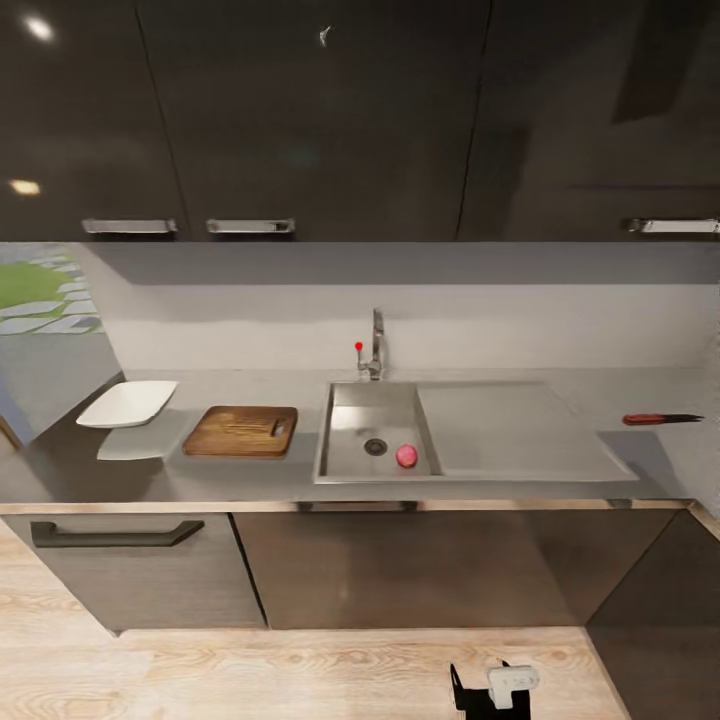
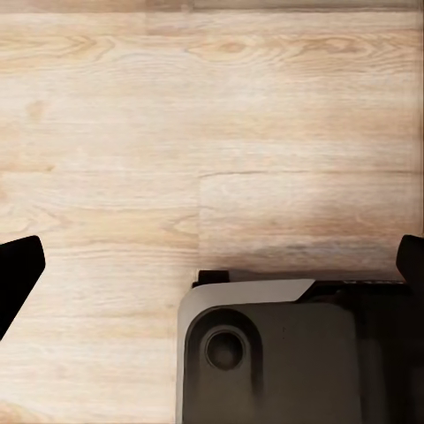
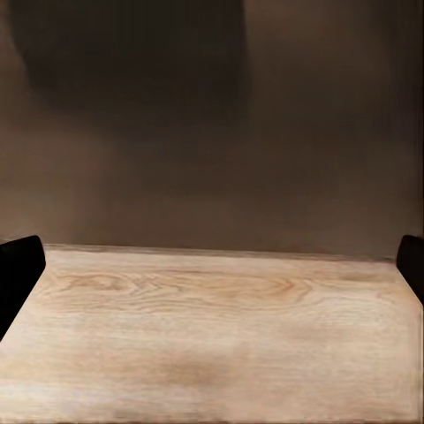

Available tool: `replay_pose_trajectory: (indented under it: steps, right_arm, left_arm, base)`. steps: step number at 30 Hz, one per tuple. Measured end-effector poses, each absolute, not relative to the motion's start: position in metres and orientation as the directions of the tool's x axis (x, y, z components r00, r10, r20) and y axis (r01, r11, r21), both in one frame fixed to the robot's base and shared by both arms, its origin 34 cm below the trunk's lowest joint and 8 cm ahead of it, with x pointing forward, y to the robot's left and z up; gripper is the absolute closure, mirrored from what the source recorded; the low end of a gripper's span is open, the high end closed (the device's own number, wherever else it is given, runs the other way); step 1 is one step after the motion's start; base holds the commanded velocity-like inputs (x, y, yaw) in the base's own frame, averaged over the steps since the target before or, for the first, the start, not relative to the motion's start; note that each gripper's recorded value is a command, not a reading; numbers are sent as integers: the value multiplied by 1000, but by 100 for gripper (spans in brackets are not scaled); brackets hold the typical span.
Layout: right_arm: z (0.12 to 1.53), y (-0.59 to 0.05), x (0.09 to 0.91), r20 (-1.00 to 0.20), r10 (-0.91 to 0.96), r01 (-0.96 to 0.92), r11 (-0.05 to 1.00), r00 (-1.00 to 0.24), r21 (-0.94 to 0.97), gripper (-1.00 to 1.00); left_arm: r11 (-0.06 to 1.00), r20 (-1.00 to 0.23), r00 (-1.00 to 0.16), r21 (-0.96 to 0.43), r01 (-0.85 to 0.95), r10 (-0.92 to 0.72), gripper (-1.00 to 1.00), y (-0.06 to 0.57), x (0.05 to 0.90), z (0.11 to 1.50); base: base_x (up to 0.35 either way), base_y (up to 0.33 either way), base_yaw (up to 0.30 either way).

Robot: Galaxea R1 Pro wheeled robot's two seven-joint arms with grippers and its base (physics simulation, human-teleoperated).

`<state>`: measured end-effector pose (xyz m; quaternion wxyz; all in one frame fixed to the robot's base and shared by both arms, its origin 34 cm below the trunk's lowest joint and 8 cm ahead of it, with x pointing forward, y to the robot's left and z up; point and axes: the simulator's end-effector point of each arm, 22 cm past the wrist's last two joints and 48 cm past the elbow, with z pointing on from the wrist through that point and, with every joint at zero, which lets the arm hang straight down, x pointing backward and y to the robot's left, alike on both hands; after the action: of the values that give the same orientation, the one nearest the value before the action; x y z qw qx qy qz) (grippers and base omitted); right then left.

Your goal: In the kitchen, take the Vidalia onion out of the sink, dice it on the chopping board with the paring knife, put the diced onion into the bowl on the countertop, then place both the paring knife and the chopping board into the sink.

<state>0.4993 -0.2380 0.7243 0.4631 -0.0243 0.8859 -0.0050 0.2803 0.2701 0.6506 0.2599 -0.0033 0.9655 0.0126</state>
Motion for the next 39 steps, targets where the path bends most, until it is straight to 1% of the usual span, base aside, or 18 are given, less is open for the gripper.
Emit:
replay_pose_trajectory:
  steps: [6,14,25,30,35,36,37,39]
  right_arm:
    - [718,-242,490,-805,-52,-38,999,-591,-37,-100]
    - [707,-243,473,-777,-55,-38,998,-627,-40,-100]
    - [706,-242,471,-773,-55,-40,998,-631,-38,-100]
    - [706,-237,470,-774,-54,-44,998,-631,-33,-100]
    - [705,-219,468,-773,-38,-48,999,-633,-10,-100]
    - [703,-216,461,-767,-36,-50,999,-641,-6,-100]
    - [691,-212,429,-739,-32,-51,999,-673,3,-100]
    - [685,-210,412,-723,-29,-50,999,-690,7,-100]
  left_arm:
    - [1000,-502,-865,24,-13,1,-100,271,280,651]
    - [1000,-502,-865,24,-14,0,-100,271,280,651]
    - [1000,-504,-864,24,-13,1,-100,271,281,651]
    - [1000,-504,-863,24,-13,1,-100,271,281,651]
    - [1000,-505,-863,24,-14,0,-100,271,282,651]
    - [1000,-505,-863,24,-14,0,-100,271,282,651]
    - [1000,-504,-863,24,-13,1,-100,271,282,651]
    - [1000,-505,-863,24,-14,0,-100,271,282,651]
  base:
    - [0,-123,0]
    - [0,-11,0]
    - [0,0,0]
    - [0,0,0]
    - [0,0,0]
    - [0,0,0]
    - [0,0,0]
    - [0,0,0]
